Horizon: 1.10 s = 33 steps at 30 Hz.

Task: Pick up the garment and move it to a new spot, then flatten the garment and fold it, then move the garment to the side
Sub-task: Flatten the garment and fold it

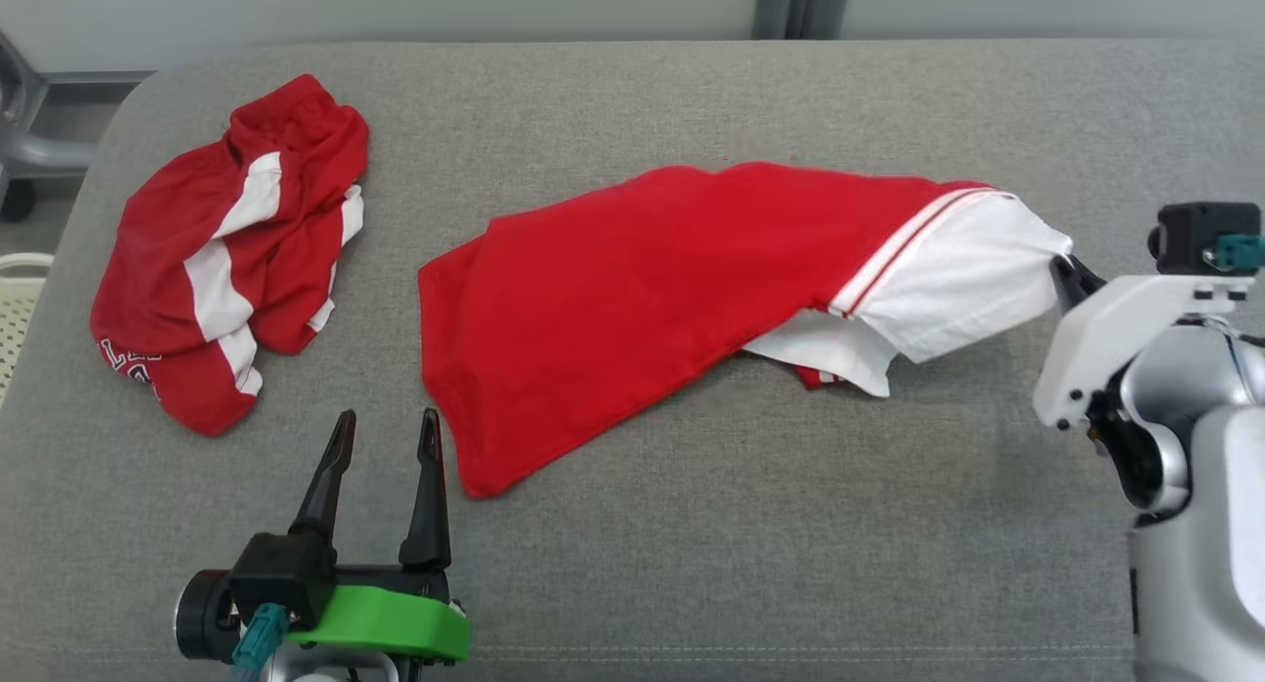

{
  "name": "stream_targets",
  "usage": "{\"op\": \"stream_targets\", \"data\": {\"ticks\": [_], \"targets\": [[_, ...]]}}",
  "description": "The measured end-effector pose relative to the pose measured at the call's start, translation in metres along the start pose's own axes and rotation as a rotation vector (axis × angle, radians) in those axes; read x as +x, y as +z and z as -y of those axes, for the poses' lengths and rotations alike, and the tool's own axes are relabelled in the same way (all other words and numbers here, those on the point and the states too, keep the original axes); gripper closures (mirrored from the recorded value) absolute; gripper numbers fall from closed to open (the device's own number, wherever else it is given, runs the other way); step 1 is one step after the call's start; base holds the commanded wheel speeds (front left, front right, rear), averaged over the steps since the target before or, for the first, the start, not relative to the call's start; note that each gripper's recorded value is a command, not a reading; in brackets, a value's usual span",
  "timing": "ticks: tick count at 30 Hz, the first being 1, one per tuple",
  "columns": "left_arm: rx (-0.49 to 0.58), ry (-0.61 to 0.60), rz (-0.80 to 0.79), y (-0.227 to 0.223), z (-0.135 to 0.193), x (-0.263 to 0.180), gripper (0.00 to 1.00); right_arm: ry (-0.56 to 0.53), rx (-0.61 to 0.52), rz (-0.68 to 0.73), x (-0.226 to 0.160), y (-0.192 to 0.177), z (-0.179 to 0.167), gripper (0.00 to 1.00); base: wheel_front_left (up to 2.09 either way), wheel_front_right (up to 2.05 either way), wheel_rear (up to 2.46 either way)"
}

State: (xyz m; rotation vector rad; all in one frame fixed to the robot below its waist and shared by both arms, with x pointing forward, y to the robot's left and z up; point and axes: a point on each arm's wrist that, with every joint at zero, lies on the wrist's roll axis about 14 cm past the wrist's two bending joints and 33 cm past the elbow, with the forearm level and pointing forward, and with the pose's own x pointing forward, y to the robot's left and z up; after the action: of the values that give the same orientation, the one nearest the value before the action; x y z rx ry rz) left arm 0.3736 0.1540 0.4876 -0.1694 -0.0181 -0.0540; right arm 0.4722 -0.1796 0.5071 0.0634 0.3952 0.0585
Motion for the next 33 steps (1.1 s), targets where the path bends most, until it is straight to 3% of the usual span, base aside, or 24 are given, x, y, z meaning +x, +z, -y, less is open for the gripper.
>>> {"op": "stream_targets", "data": {"ticks": [8, 15, 19, 20, 21, 28, 33], "targets": [[-0.007, -0.043, -0.007, -0.004, 0.014, 0.008, 0.00, -0.078, 0.020, -0.055, -0.054, -0.016, 0.032, 1.00, 0.00, 0.00, 0.00], [-0.009, -0.065, -0.016, -0.008, 0.020, 0.015, 0.00, -0.109, 0.034, -0.154, -0.064, -0.047, 0.043, 1.00, 0.00, 0.00, 0.00], [-0.008, -0.073, -0.018, -0.009, 0.022, 0.020, 0.00, -0.105, 0.032, -0.283, -0.064, -0.086, 0.041, 1.00, 0.00, 0.00, 0.00], [-0.007, -0.075, -0.022, -0.010, 0.022, 0.020, 0.00, -0.102, 0.032, -0.300, -0.063, -0.093, 0.040, 0.93, 0.00, 0.00, 0.00], [-0.006, -0.074, -0.026, -0.011, 0.022, 0.019, 0.00, -0.099, 0.034, -0.312, -0.062, -0.099, 0.039, 0.00, 0.00, 0.00, 0.00], [0.006, -0.064, -0.027, -0.011, 0.018, 0.016, 0.00, -0.135, 0.020, -0.350, -0.060, -0.124, 0.048, 0.00, 0.00, 0.00, 0.00], [0.008, -0.021, -0.018, -0.007, 0.009, 0.011, 0.00, -0.154, 0.030, -0.250, -0.060, -0.114, 0.055, 0.00, 0.00, 0.00, 0.00]]}}
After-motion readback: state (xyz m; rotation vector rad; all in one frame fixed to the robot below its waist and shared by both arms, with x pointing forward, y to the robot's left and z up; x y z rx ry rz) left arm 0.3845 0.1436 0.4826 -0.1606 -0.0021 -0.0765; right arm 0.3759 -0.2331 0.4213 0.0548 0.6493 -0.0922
